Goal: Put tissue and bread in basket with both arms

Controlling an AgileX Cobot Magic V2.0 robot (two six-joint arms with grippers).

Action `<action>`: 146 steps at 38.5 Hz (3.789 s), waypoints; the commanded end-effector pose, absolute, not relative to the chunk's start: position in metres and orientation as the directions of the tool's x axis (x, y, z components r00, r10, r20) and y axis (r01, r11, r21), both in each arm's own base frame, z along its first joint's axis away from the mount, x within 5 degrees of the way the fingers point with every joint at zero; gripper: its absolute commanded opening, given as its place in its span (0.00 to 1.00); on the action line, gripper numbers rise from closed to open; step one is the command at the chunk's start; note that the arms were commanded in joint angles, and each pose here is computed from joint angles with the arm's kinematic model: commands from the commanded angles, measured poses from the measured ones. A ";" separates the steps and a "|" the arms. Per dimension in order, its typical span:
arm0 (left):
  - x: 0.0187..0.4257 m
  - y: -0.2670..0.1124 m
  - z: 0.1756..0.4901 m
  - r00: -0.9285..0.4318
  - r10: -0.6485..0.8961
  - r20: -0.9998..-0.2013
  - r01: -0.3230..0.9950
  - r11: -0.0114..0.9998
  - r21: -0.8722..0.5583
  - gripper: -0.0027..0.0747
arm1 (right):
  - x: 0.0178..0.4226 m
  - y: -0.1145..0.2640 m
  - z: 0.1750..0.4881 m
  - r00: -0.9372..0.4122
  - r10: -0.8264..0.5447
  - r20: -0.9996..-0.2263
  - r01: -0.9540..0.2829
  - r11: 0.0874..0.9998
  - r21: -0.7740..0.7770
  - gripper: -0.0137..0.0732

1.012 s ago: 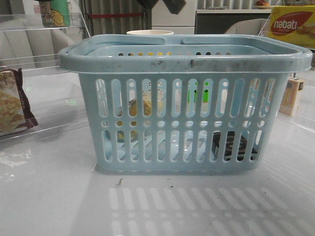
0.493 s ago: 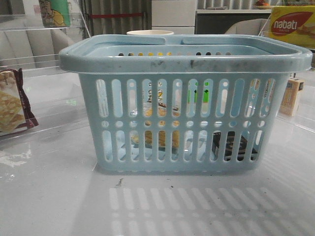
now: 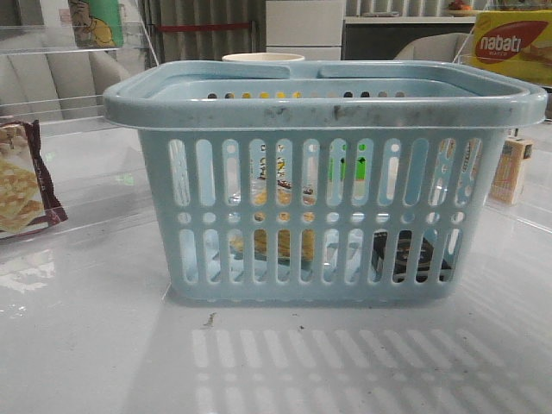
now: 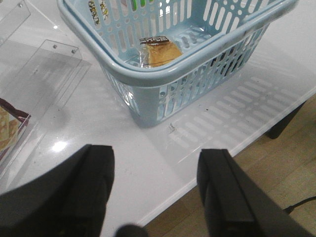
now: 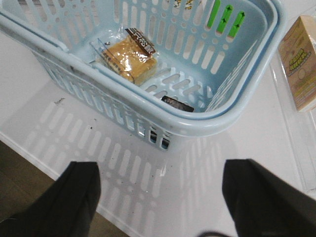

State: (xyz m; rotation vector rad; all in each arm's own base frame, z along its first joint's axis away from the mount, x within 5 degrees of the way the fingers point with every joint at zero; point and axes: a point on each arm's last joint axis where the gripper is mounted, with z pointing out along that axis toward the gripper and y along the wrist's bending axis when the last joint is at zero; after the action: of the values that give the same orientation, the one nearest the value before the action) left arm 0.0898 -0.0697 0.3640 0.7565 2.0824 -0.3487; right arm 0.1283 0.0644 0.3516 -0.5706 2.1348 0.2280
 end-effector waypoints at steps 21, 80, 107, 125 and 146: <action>0.079 -0.061 0.364 -0.375 0.316 -0.872 0.619 0.785 0.018 0.21 | 0.128 0.061 0.361 -0.460 -0.347 -0.818 -0.472 0.875 -0.106 0.40; 0.055 -0.003 0.237 0.093 0.008 -0.996 0.061 0.998 0.013 0.15 | 0.128 0.061 0.360 -0.462 -0.348 -0.816 -0.472 0.875 -0.106 0.22; 0.053 -0.001 0.219 0.182 0.005 -0.983 0.026 1.000 0.010 0.15 | 0.128 0.061 0.360 -0.466 -0.350 -0.813 -0.473 0.875 -0.105 0.22; 0.053 -0.001 0.219 0.182 0.005 -0.983 0.026 1.000 0.010 0.15 | 0.128 0.061 0.360 -0.466 -0.350 -0.813 -0.473 0.875 -0.105 0.22; 0.053 -0.001 0.219 0.182 0.005 -0.983 0.026 1.000 0.010 0.15 | 0.110 0.032 0.359 -0.276 -0.212 -0.937 -0.309 0.943 -0.122 0.22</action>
State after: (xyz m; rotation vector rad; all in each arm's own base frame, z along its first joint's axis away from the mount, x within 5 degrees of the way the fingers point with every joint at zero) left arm 0.0560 -0.0018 0.2103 0.0462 1.4922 -0.0018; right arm 0.1132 0.0404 0.3450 -0.4616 2.0658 0.1331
